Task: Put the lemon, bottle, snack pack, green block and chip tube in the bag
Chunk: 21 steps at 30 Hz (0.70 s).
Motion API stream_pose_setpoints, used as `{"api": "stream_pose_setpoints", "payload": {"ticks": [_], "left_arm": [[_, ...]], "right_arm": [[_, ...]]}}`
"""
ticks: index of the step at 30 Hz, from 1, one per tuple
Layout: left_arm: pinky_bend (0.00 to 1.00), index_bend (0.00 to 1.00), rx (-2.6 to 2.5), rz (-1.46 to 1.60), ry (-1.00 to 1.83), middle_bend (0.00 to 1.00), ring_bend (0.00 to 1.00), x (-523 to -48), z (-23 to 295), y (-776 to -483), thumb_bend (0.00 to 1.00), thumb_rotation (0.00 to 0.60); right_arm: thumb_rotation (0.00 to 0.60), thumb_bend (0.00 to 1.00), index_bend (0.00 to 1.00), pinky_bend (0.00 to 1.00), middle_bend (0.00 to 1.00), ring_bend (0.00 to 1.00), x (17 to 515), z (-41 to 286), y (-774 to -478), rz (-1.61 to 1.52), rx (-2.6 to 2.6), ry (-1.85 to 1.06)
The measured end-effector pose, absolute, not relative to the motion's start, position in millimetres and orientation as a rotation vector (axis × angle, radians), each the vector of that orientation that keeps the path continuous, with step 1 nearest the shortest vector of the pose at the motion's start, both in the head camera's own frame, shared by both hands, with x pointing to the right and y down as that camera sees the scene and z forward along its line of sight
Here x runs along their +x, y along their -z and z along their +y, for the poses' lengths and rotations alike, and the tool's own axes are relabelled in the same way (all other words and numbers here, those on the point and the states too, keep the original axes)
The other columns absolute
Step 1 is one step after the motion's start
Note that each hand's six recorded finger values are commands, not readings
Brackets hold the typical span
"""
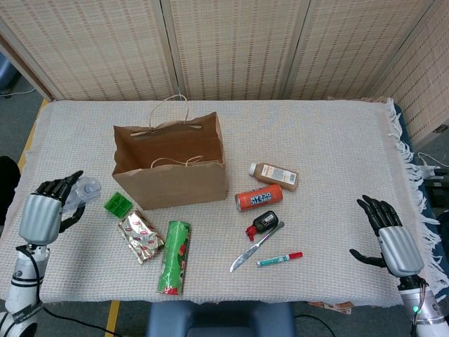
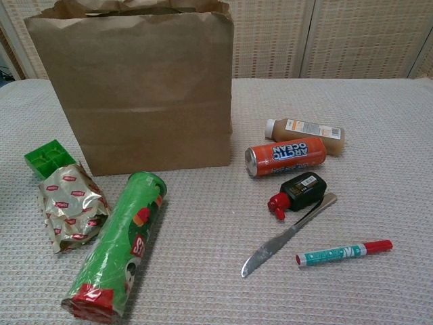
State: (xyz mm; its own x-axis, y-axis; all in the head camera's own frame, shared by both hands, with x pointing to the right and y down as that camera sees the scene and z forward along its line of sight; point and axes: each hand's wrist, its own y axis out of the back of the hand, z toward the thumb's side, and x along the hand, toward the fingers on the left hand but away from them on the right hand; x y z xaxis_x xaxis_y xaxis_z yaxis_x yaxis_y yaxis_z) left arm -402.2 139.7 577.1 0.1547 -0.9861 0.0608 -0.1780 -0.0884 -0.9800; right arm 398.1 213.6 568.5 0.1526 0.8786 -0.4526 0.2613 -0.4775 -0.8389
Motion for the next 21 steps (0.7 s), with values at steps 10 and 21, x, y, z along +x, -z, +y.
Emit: {"api": "stream_pose_setpoints", "payload": {"ticks": [10, 21], "left_arm": [[0.69, 0.71, -1.545, 1.944, 0.822, 0.68, 0.65, -373.7, 62.0, -525.3, 0.61, 0.6], [0.69, 0.71, -1.695, 2.028, 0.58, 0.68, 0.65, -294.9, 3.5, -484.7, 0.62, 0.6]], "right_arm": [[0.6, 0.03, 0.0, 0.0, 0.0, 0.0, 398.7, 212.9, -568.3, -1.088, -1.843, -1.337], [0.6, 0.03, 0.0, 0.0, 0.0, 0.0, 399.7, 212.0, -569.3, -1.092, -1.852, -1.346]]}}
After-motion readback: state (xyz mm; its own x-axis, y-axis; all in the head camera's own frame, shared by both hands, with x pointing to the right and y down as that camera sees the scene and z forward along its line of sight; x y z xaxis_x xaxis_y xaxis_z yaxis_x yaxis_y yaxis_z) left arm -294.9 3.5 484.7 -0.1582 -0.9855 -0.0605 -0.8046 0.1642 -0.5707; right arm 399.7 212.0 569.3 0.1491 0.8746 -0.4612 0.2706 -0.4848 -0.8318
